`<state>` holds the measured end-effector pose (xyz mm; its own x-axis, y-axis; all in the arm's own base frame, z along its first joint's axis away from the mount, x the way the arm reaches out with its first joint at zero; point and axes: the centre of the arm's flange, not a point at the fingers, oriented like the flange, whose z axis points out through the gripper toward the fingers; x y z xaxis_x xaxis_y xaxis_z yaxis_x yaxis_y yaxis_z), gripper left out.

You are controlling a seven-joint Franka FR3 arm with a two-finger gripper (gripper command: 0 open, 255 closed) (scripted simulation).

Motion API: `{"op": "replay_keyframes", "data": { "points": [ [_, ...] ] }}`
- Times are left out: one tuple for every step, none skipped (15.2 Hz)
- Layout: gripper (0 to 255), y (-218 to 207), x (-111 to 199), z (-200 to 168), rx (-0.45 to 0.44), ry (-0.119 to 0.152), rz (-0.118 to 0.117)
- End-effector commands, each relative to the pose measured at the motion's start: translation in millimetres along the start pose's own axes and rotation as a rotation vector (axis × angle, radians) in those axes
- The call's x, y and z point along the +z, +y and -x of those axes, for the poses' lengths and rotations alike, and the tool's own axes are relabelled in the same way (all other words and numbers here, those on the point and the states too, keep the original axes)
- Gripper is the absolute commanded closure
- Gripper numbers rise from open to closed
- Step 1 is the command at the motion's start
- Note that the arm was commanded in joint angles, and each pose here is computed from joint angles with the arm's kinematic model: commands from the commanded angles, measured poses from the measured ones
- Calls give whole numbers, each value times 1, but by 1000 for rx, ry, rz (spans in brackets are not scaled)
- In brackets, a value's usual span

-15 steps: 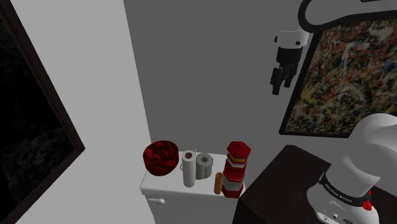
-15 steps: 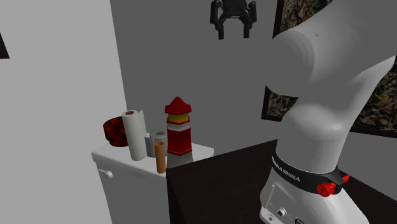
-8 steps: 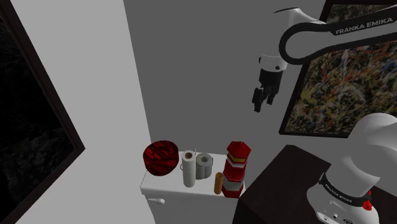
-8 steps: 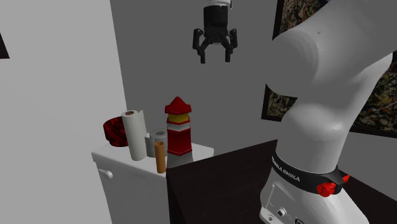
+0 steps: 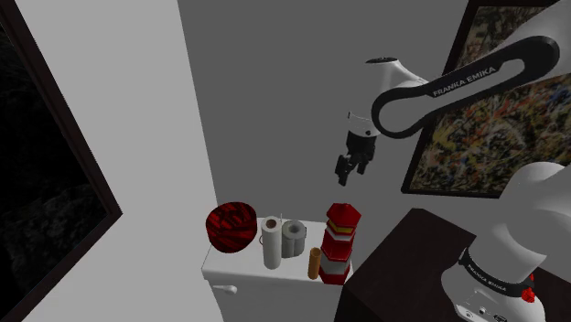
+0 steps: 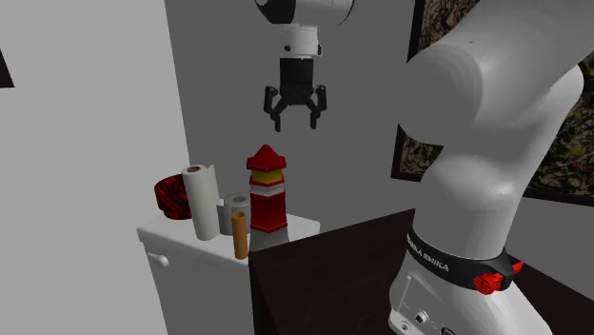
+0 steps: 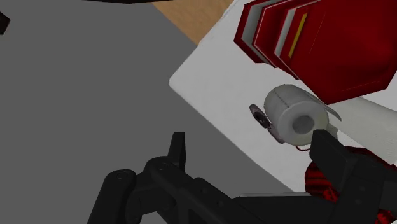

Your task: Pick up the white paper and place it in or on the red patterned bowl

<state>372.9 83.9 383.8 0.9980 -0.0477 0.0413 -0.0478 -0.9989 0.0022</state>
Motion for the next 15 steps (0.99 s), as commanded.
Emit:
{"op": "replay_keyframes", "data": {
  "points": [
    [0, -11, 20, -6, 2, 18, -8],
    [0, -17, 30, -10, 3, 25, -12],
    [0, -23, 40, -14, 4, 32, -15],
    [0, -29, 50, -18, 5, 40, -19],
    [0, -35, 61, -22, 6, 47, -22],
    [0, -41, 71, -27, 6, 54, -25],
    [0, -47, 81, -31, 7, 62, -29],
    [0, -53, 91, -35, 8, 69, -32],
    [0, -59, 101, -40, 9, 76, -36],
    [0, -66, 111, -44, 10, 84, -39],
    [0, -72, 121, -49, 11, 91, -43],
    [0, -78, 131, -54, 12, 98, -46],
    [0, -84, 140, -58, 13, 106, -49],
    [0, -91, 150, -63, 13, 113, -53],
    [0, -97, 160, -68, 14, 120, -56]
  ]
}}
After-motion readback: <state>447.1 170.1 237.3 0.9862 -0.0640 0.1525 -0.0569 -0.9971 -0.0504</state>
